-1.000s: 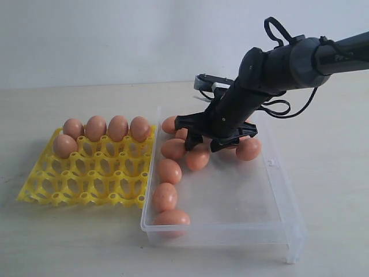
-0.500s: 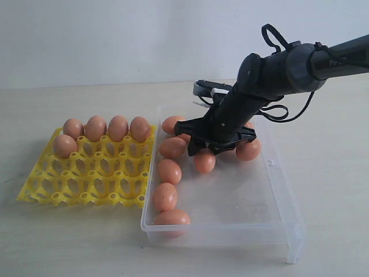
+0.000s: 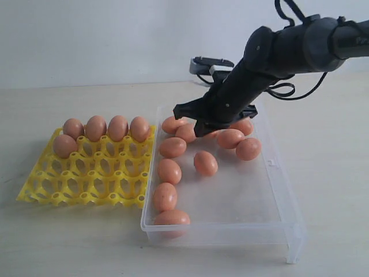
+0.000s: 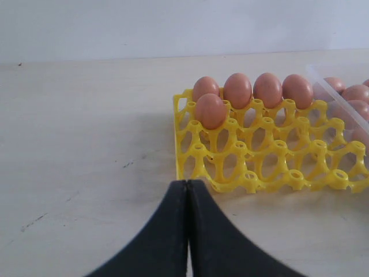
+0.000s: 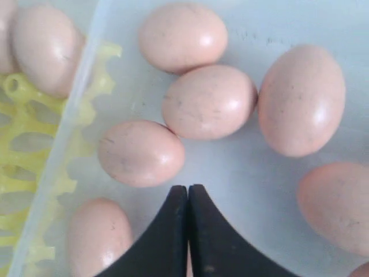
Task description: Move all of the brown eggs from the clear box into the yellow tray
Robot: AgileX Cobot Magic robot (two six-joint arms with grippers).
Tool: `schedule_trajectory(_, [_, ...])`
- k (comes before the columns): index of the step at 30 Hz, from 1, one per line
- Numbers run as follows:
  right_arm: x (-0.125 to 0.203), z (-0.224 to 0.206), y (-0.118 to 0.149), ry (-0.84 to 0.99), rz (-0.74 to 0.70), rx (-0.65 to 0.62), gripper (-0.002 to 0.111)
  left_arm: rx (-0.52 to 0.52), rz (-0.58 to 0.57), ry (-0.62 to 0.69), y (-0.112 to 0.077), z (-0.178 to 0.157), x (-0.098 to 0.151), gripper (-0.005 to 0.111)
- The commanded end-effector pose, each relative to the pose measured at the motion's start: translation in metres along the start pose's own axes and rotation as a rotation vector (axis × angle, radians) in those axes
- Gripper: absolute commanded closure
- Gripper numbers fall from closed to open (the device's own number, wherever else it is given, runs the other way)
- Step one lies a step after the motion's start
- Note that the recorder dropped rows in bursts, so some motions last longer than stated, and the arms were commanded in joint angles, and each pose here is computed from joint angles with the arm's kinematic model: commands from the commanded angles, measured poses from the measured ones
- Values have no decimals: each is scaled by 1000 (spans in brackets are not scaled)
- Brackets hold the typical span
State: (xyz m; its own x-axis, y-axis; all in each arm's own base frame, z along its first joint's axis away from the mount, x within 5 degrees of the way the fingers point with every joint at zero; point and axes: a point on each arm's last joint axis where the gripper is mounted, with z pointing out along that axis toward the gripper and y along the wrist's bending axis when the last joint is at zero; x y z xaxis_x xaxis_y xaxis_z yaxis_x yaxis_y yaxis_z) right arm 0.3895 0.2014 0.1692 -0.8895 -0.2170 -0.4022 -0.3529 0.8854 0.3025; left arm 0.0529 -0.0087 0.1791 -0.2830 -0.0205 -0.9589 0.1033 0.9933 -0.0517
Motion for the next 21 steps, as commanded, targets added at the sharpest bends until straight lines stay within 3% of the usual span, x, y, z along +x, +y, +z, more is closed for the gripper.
schedule_trajectory(1, [-6,-23,19,-61,-86,1,108,-2,-1,-19,0,-1,-2,107])
schedule_trajectory(4, [-1,-20,21,-44,-109,4,106,-2,-1,-19,0,-1,-2,107])
schedule_trajectory(6, [6,-13,17,-42,-129,17,93,-2,-1,-19,0,-1,-2,107])
schedule_trajectory(8, [16,-4,11,-18,-135,39,64,-2,-1,-19,0,-1,-2,107])
schedule_trajectory(10, [20,0,9,-1,-136,44,49,-2,-1,-19,0,-1,-2,107])
schedule_trajectory(21, [33,7,41,52,-270,22,49,-2,-1,-19,0,-1,-2,107])
